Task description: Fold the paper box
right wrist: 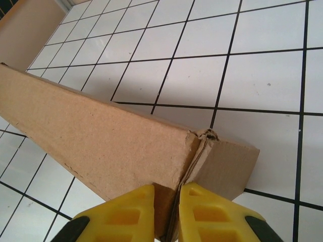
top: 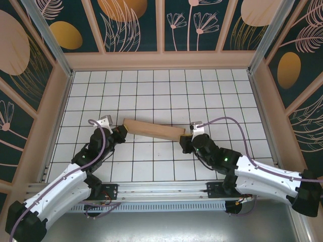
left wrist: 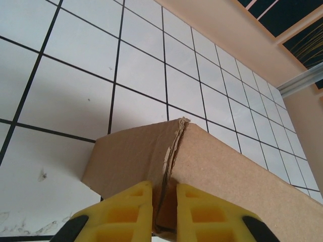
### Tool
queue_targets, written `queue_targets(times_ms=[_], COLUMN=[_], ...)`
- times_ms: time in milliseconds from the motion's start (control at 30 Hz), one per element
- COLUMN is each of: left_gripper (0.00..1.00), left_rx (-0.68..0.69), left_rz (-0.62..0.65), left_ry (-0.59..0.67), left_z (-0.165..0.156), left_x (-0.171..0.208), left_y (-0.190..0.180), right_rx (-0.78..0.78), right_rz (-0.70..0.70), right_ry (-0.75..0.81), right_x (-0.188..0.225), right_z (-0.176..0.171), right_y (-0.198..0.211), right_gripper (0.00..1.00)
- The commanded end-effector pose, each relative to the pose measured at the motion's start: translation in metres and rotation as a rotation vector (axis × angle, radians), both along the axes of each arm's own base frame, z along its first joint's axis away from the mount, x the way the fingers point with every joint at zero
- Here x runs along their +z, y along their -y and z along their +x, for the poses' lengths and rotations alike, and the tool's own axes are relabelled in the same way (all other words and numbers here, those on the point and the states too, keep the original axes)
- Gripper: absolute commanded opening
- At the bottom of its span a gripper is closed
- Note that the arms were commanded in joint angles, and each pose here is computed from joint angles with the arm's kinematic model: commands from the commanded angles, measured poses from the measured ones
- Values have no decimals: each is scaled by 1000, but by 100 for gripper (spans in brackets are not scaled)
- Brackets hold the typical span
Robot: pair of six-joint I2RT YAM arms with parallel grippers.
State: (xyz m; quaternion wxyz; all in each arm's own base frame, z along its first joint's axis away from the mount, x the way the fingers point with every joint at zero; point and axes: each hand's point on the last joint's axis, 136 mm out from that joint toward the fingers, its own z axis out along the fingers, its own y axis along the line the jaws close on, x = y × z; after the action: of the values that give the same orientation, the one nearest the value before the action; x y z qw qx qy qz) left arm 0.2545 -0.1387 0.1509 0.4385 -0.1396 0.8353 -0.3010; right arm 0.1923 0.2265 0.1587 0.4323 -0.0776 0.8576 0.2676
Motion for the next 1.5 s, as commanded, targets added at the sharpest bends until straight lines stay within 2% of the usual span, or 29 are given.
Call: queue_targets(times_ms=[0, 367, 567, 733, 800, 933, 1033, 1133, 1267, 1467], left_gripper=[15, 17, 36, 56, 60, 70, 74, 74, 70, 55], left_rx=[-221, -246, -273, -313, -306, -180, -72, 19, -6, -40], left_rz=[39, 39, 62, 99, 125, 209, 214, 224, 233, 132], left_ry=[-328, -387, -366, -332, -321, -274, -288, -255, -288, -284], left_z=[-57, -63, -56, -46, -42, -16, 7, 28, 42, 47], left_x=[-67, -73, -64, -42, -38, -36, -47, -57, -79, -87], left_y=[26, 30, 36, 44, 42, 20, 1, -12, -3, 16], right_rx=[129, 107, 52, 56, 53, 35, 27, -7, -42, -89], right_rz=[-56, -60, -59, -2, 24, 121, 153, 149, 140, 127], right_ry=[-125, -148, -217, -224, -220, -334, -399, -447, -493, -493], right_x=[-40, -46, -53, -41, -35, -40, -47, -61, -81, -96], right_z=[-32, -36, -18, -3, 2, 20, 31, 43, 55, 86], right_y=[-15, -9, -2, 4, 5, 1, -10, -13, -12, 3], right_gripper=[15, 15, 23, 37, 42, 49, 52, 52, 52, 43])
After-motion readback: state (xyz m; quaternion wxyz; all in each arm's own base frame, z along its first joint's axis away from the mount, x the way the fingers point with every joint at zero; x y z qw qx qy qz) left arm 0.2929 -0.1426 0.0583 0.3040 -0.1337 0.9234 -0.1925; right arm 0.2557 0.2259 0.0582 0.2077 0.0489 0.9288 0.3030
